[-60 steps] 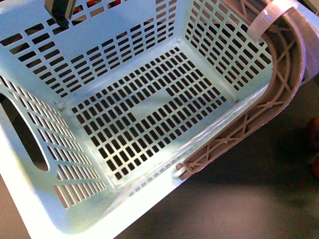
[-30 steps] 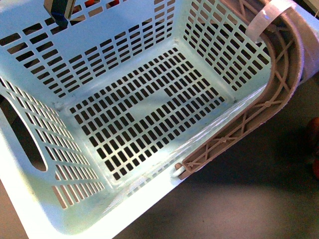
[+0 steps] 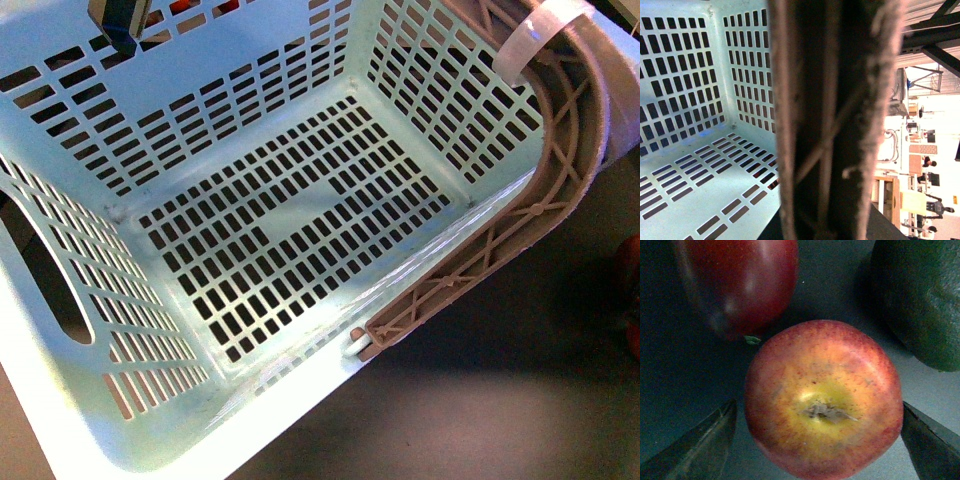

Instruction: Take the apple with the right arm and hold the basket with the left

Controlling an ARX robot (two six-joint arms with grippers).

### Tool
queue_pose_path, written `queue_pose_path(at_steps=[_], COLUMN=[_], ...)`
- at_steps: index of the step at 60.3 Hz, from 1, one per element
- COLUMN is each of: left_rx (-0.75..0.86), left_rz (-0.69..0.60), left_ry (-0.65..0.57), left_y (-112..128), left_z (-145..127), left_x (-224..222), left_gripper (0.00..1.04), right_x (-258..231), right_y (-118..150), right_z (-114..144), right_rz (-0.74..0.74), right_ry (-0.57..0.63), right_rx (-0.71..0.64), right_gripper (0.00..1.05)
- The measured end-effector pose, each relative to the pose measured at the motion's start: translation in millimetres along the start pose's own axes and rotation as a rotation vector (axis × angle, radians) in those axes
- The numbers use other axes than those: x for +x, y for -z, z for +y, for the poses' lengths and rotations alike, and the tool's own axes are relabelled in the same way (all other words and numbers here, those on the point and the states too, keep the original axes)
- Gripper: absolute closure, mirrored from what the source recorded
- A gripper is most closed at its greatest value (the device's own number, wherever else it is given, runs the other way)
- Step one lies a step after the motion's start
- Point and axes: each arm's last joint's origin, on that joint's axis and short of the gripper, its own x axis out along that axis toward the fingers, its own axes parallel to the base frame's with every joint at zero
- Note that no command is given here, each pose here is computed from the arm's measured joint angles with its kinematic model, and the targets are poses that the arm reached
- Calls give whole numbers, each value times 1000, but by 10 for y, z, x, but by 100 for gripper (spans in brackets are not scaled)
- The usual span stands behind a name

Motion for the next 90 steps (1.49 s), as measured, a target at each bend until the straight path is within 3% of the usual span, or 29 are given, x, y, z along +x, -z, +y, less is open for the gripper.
queue_pose_path(at_steps=[20, 39, 45, 53, 64, 74, 90], left_rx=[0, 0, 0, 0, 0, 0, 0], left_rz=[0, 0, 0, 0, 0, 0, 0], left_ry=[0, 0, 0, 0, 0, 0, 0], left_y=[0, 0, 0, 0, 0, 0, 0], left_z=[0, 0, 0, 0, 0, 0, 0], left_x=[0, 0, 0, 0, 0, 0, 0], left_gripper=[99, 99, 99, 99, 99, 99, 99], right_x=[-166, -869, -1313, -2055, -2827, -3334, -3377], right_y=[121, 47, -101, -443, -581, -401, 51], right_z=[-129, -63, 65, 327, 630, 975, 1283], right_rz=[-3, -72, -133, -326, -492, -527, -445], right_ry=[-39, -244, -388, -496, -644, -812, -832], right_rx=[-31, -146, -171, -136, -91, -123, -259], right_gripper=[33, 33, 34, 34, 34, 34, 34])
